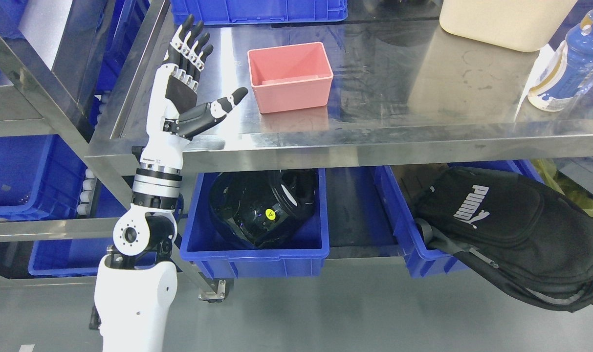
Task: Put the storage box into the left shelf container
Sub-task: 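Raise the left hand and reach toward the pink box on the shelf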
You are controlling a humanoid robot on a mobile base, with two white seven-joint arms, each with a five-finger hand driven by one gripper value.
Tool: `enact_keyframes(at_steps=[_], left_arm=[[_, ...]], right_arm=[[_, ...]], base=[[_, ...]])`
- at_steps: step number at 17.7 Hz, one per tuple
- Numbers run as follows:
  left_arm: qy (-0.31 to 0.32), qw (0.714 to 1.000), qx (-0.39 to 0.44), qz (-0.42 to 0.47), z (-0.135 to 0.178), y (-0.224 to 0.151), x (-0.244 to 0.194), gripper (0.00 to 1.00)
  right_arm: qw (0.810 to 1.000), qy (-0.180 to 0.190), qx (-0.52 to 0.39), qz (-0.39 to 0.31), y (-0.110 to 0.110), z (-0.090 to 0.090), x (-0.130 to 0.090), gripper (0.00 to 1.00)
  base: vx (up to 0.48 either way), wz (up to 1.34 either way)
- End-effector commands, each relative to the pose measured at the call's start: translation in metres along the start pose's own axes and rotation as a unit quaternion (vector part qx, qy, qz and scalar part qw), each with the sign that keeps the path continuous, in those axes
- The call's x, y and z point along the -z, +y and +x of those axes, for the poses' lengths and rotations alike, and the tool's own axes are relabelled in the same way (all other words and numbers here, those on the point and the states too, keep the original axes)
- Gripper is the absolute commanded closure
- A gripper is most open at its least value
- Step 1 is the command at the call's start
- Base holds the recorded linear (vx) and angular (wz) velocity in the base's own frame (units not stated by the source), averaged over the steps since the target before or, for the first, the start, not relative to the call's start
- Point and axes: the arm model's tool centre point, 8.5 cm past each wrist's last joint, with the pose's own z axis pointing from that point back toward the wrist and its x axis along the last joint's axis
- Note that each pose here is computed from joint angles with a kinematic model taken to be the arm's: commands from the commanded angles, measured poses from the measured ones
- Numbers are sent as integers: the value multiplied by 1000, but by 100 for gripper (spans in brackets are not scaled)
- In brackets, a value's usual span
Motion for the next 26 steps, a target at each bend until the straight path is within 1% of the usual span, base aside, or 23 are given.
enact_keyframes(at_steps=[1,3,5,7,9,11,12,13,14,15,16,17,21,23,26], left_arm=[[5,1000,11,16,2,19,-5,0],[18,1000,10,16,2,21,-1,0],[14,1000,13,0,15,24,19,0],[-4,997,64,-33,44,52,39,0],[-9,988,127,-83,75,81,57,0],[2,974,188,-124,101,109,69,0],[27,961,231,-151,108,124,74,0],[61,946,266,-173,106,135,76,0],[100,930,292,-198,96,142,75,0],[139,914,304,-229,84,145,74,0],[164,901,307,-257,77,145,75,0],[183,890,302,-288,64,135,77,0],[242,849,309,-354,26,105,93,1],[243,843,305,-370,23,88,112,3],[249,839,278,-395,3,53,130,6]], right_arm=[[1000,-6,1,-9,-12,2,0,0],[1000,-6,1,-9,-12,2,0,0],[1000,-6,1,-9,-12,2,0,0],[1000,-6,1,-9,-12,2,0,0],[1000,-6,1,-9,-12,2,0,0],[1000,-6,1,-9,-12,2,0,0],[1000,-6,1,-9,-12,2,0,0],[1000,-6,1,-9,-12,2,0,0],[1000,-6,1,-9,-12,2,0,0],[1000,-6,1,-9,-12,2,0,0],[1000,-6,1,-9,-12,2,0,0],[1000,-6,1,-9,-12,2,0,0],[1000,-6,1,-9,-12,2,0,0],[1000,-6,1,-9,-12,2,0,0],[1000,-6,1,-9,-12,2,0,0]], base=[[0,0],[-7,-67],[-26,-90],[-52,-105],[-53,-102],[-21,-72],[1,-56],[13,0],[13,0],[19,16],[1,25],[1,25],[0,0],[0,0],[0,0]])
